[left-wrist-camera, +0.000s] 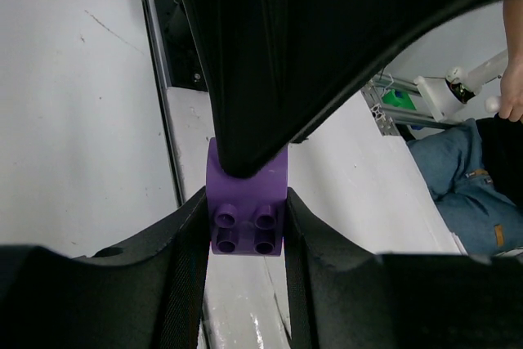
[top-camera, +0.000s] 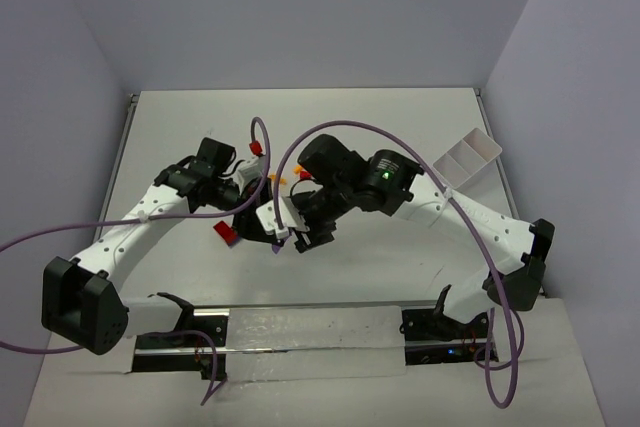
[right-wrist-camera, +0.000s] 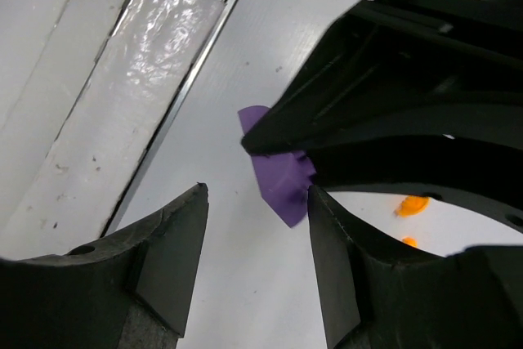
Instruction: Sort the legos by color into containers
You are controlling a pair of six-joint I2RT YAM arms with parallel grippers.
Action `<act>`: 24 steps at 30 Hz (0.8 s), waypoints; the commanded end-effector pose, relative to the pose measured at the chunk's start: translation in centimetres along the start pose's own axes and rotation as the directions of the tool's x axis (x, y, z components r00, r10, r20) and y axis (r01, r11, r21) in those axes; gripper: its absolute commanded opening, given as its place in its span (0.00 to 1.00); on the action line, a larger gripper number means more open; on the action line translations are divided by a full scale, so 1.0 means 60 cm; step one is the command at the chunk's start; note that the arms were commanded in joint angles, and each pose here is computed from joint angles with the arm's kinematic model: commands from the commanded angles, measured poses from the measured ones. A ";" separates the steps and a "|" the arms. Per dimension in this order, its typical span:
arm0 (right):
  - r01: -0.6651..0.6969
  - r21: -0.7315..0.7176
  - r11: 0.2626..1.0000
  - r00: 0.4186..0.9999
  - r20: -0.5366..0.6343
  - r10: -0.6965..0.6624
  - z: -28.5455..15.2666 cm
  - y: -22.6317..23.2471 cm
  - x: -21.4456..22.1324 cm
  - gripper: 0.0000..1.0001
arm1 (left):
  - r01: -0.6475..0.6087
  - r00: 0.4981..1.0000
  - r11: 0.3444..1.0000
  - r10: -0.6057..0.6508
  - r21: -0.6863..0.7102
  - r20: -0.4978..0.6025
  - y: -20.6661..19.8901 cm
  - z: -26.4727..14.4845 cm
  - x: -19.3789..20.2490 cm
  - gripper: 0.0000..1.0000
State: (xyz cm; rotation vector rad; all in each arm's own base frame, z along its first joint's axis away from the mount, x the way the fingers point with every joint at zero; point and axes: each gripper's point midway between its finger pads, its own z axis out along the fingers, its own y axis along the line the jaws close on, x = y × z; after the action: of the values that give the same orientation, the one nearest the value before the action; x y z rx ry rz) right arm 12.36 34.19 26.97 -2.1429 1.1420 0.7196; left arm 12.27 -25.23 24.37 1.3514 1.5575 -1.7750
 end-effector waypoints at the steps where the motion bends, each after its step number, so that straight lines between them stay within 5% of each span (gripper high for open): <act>1: 0.062 0.017 0.998 0.998 -0.014 -0.062 0.001 0.008 -0.001 0.59 | -0.046 0.994 0.974 0.022 0.220 0.109 -0.075 0.002 -0.045 0.00; 8: 0.071 0.035 0.997 0.997 -0.020 -0.071 0.011 -0.006 -0.001 0.57 | -0.049 0.994 0.971 0.026 0.232 0.103 -0.078 0.006 -0.044 0.00; 15: 0.069 0.036 0.997 0.998 -0.009 -0.069 0.013 -0.010 -0.008 0.43 | -0.044 0.995 0.971 0.021 0.233 0.102 -0.076 0.007 -0.044 0.02; 24: 0.071 0.027 0.997 0.997 -0.010 -0.071 0.022 -0.004 -0.015 0.42 | -0.028 0.995 0.972 0.004 0.234 0.099 -0.069 0.008 -0.049 0.09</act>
State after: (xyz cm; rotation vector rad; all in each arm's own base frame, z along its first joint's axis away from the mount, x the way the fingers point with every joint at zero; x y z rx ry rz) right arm 12.76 34.81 25.84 -2.1690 1.1078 0.6259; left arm 11.51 -25.52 24.25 1.3597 1.5790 -1.8200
